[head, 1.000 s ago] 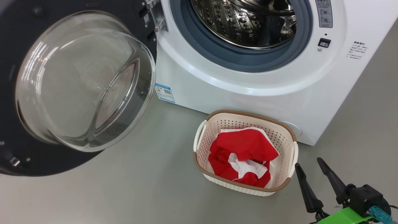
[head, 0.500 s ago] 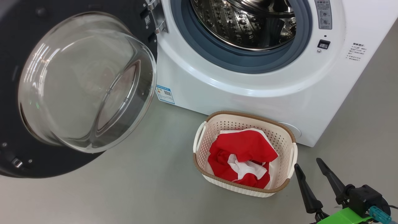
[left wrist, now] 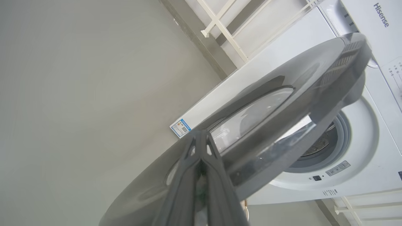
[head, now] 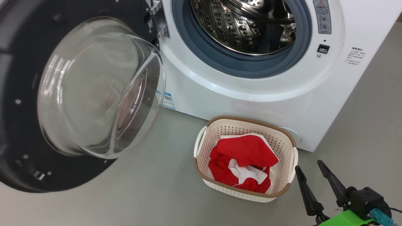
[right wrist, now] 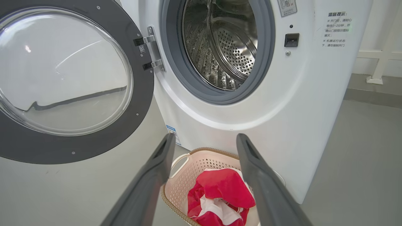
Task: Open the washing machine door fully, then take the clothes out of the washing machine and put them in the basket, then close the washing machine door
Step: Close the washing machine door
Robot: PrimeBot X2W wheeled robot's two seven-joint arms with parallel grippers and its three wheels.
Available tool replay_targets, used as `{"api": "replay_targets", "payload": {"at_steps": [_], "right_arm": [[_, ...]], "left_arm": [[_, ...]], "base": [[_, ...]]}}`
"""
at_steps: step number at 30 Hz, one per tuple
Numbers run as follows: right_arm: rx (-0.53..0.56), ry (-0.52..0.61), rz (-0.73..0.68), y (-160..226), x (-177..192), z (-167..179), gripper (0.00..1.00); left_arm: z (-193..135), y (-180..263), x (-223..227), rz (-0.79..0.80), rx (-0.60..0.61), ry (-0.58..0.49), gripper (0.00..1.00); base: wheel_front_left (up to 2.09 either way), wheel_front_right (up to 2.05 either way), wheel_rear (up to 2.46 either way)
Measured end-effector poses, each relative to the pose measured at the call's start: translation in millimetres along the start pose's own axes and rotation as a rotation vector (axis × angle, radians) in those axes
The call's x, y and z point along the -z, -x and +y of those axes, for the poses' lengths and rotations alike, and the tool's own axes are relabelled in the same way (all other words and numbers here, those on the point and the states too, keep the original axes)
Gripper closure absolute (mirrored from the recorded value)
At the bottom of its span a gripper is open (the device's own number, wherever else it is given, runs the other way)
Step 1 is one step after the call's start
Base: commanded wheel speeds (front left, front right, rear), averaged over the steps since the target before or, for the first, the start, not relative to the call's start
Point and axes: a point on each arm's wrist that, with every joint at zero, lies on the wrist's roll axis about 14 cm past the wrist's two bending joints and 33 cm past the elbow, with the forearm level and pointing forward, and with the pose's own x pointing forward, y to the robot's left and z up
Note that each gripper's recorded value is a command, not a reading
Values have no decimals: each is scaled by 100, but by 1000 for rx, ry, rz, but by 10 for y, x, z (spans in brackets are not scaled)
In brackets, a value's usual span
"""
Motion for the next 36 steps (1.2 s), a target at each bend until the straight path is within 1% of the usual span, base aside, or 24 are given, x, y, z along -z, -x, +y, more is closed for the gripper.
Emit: {"api": "replay_targets", "payload": {"at_steps": [6,19,24,28,31,34,36], "right_arm": [[4,3,-13,17,-46,6,0],[24,5,-18,54,-65,-50,0],[37,2,-17,74,-56,-92,0],[50,1,-16,95,-52,-132,0],[60,0,-17,112,-52,-162,0],[71,-1,-19,132,-55,-193,0],[78,-2,-20,147,-59,-211,0]], "left_arm": [[-346,-13,227,83,124,-41,100],[-881,11,663,222,297,-152,100],[-1169,-12,904,293,369,-239,100],[-1386,-27,1095,334,431,-282,100],[-1579,-20,1266,370,497,-294,100],[-1794,-12,1380,374,575,-268,100],[-1875,-20,1423,374,602,-258,100]], "base": [[0,0,0],[0,0,0],[0,0,0],[0,0,0],[0,0,0],[0,0,0],[0,0,0]]}}
